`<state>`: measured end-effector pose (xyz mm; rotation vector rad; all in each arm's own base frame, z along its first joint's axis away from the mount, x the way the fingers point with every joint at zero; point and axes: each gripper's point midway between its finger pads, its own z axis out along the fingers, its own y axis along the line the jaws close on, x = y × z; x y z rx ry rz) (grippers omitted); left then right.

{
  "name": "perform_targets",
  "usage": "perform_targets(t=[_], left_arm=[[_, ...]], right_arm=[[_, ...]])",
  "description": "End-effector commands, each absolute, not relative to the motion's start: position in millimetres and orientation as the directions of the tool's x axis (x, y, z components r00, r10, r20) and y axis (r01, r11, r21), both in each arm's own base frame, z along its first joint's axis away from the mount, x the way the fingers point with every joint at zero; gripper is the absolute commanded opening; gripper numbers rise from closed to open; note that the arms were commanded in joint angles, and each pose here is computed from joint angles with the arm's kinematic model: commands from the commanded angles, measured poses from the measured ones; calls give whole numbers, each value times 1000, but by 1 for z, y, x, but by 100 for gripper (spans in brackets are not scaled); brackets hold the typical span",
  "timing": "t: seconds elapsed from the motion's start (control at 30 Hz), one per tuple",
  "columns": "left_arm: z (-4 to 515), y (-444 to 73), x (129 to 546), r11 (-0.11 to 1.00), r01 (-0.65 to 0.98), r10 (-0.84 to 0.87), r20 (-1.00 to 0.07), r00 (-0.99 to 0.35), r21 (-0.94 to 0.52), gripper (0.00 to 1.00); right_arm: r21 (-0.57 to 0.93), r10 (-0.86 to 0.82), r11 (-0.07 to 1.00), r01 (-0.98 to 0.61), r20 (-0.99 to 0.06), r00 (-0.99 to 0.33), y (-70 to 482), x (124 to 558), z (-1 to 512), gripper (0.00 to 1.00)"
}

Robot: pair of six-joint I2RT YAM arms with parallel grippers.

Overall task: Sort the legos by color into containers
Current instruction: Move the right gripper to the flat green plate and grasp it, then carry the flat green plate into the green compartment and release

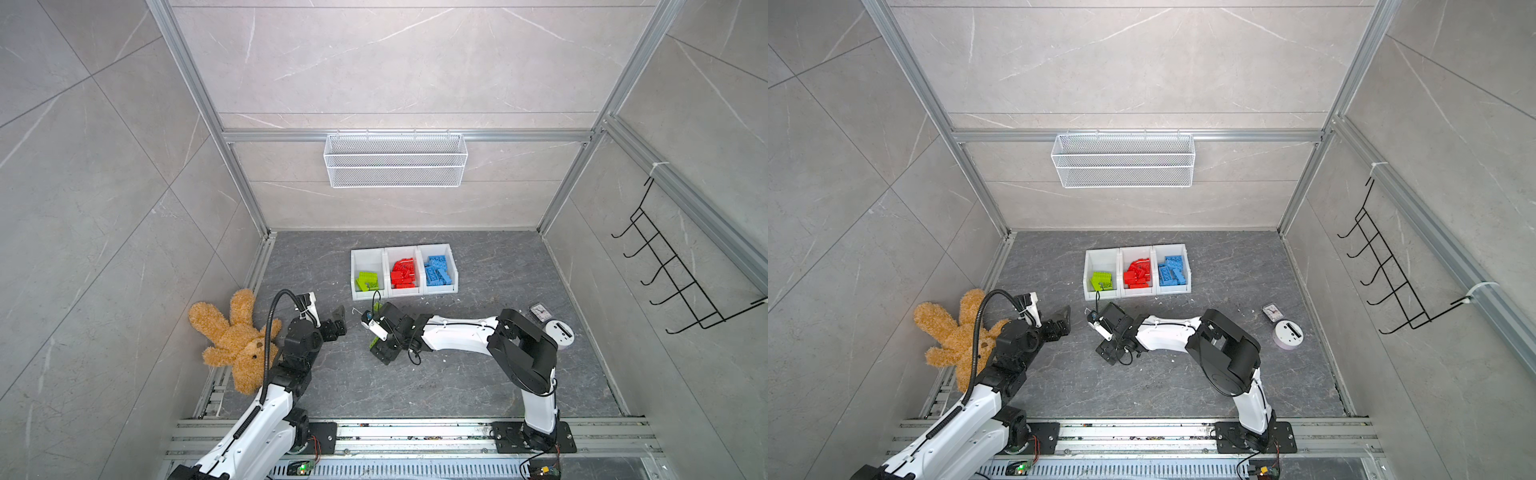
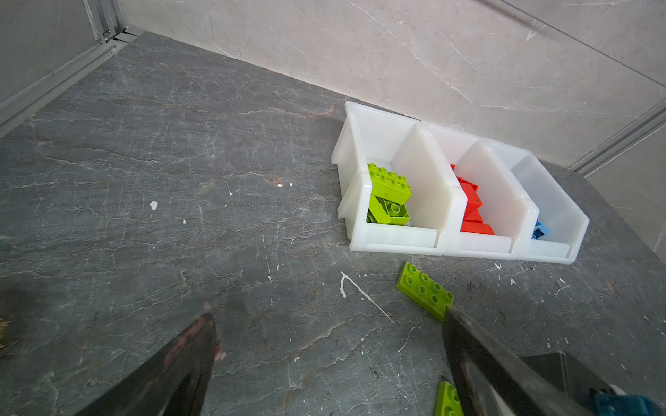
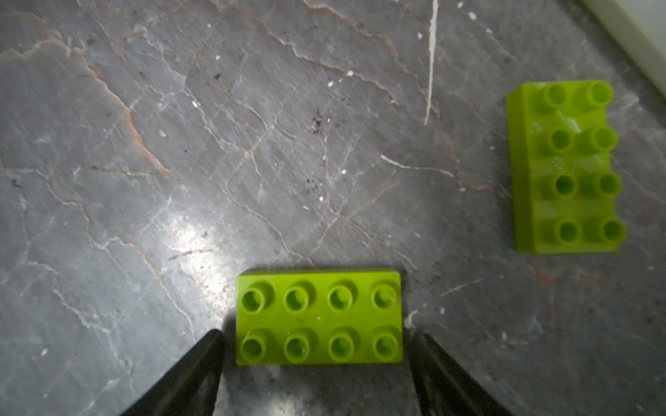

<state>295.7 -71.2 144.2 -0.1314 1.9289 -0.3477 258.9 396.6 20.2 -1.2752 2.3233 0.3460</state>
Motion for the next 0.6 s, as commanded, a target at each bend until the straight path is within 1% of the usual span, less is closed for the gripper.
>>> perform_targets(t=[0.0, 0.27, 0.4, 0.57], left_arm=[[161, -71, 299, 947, 88, -266, -906, -330, -310, 99], [160, -71, 300, 947, 85, -266, -905, -332, -310, 99], [160, -71, 300, 947, 84, -266, -905, -333, -310, 99], [160, -70, 300, 949, 80, -264, -905, -332, -306, 99]], right_arm=[[-10, -737, 538, -843, -491, -465, 396, 263, 11, 79], [-35, -748, 544, -838, -472, -466, 389, 262, 11, 69], [-12, -726, 542, -840, -509, -462, 393, 261, 19, 64], [-3, -692, 555, -832, -557, -460, 398, 264, 31, 61]])
